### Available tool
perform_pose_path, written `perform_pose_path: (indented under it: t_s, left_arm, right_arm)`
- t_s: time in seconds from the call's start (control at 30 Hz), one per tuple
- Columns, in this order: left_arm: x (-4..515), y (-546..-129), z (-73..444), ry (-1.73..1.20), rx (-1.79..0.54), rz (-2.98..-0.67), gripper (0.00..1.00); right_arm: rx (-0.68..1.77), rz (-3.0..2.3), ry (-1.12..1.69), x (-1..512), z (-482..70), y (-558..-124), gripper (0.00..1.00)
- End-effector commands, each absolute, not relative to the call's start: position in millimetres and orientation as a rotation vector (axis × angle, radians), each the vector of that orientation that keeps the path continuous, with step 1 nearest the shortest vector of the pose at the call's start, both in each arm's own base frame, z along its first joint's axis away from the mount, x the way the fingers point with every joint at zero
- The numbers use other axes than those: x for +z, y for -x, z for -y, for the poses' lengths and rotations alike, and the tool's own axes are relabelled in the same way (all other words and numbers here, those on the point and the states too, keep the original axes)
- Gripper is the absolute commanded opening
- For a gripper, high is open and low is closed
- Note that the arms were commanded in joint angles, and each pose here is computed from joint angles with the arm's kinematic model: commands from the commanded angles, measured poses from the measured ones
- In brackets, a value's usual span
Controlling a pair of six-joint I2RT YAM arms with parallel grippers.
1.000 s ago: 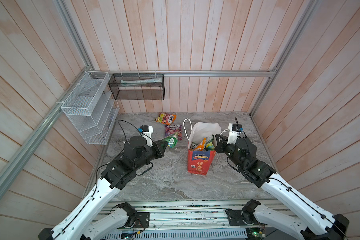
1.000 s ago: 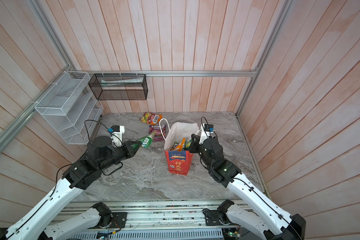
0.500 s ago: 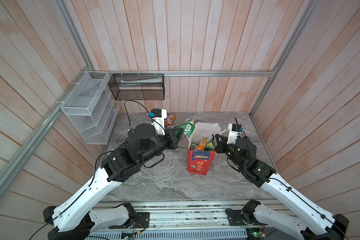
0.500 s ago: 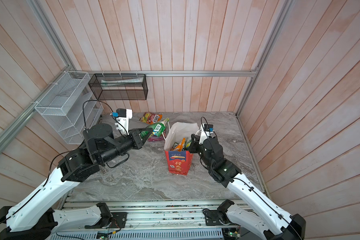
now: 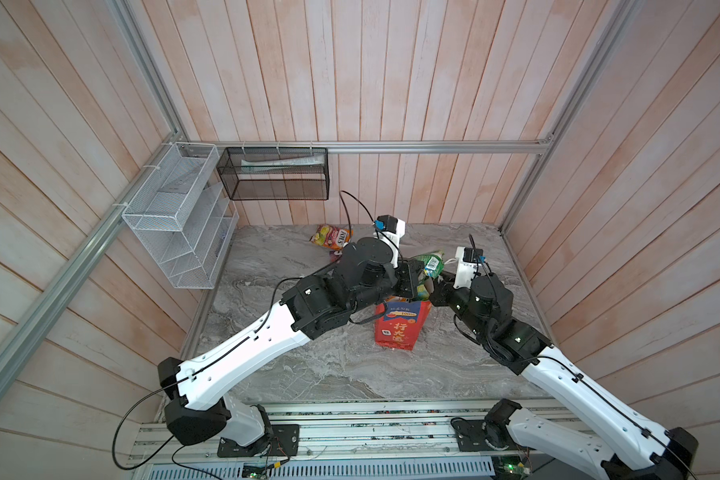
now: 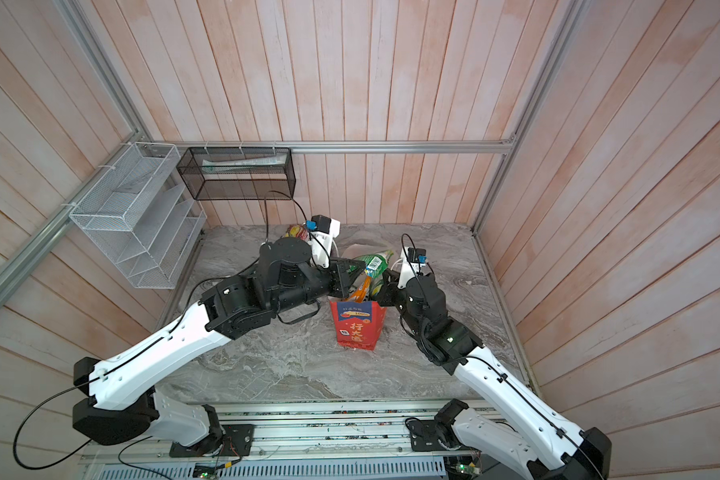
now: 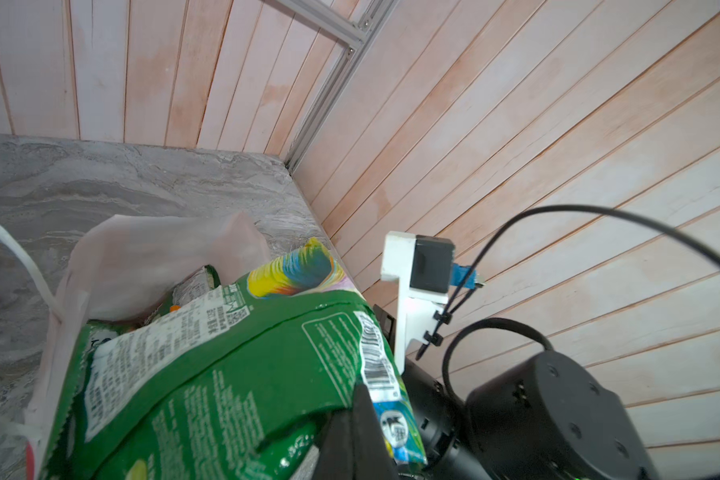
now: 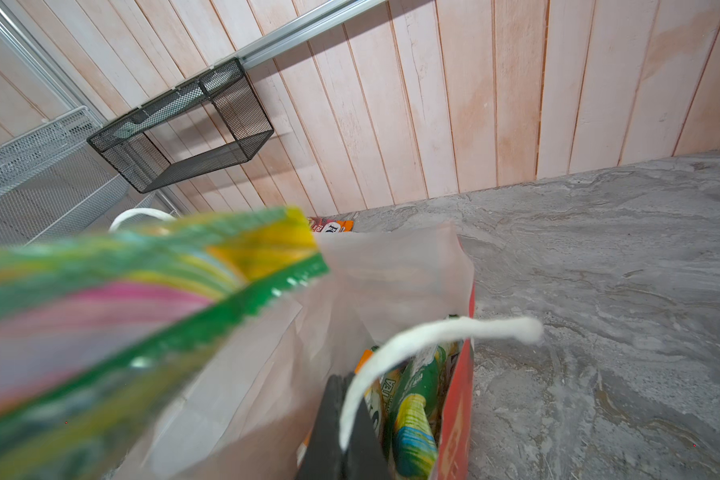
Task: Place the snacks into the paper bag
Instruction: 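Lower the green packet into the bag and open the left gripper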
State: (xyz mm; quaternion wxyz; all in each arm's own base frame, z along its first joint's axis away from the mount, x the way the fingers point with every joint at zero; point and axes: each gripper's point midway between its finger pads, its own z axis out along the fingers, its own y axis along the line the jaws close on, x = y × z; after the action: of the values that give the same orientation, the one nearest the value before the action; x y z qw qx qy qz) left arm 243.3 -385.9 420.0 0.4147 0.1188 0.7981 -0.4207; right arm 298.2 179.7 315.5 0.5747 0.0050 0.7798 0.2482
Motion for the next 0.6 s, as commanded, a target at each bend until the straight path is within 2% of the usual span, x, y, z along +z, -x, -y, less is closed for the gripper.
perform_pose_path:
  t_s: [0.0,0.27,0.57]
  left_arm:
    - [454.9,-243.5,391.6,-0.287,-1.145,-1.904,0.00]
    - [433.3,-264.0,405.2,-0.240,-1.129,-1.985,0.00]
    - [389.6,-311.9,398.1,-0.180,-1.092,-2.101,0.00]
  right_arm:
    - [0.597,-1.796,-0.009,330.4,-178.1,-294.9,0.00]
    - [0.594,-1.796,-0.009,330.2,-177.6,-294.3,0.00]
    - [0.595,-1.791,-0.008,332.3,-177.3,-293.3,0.00]
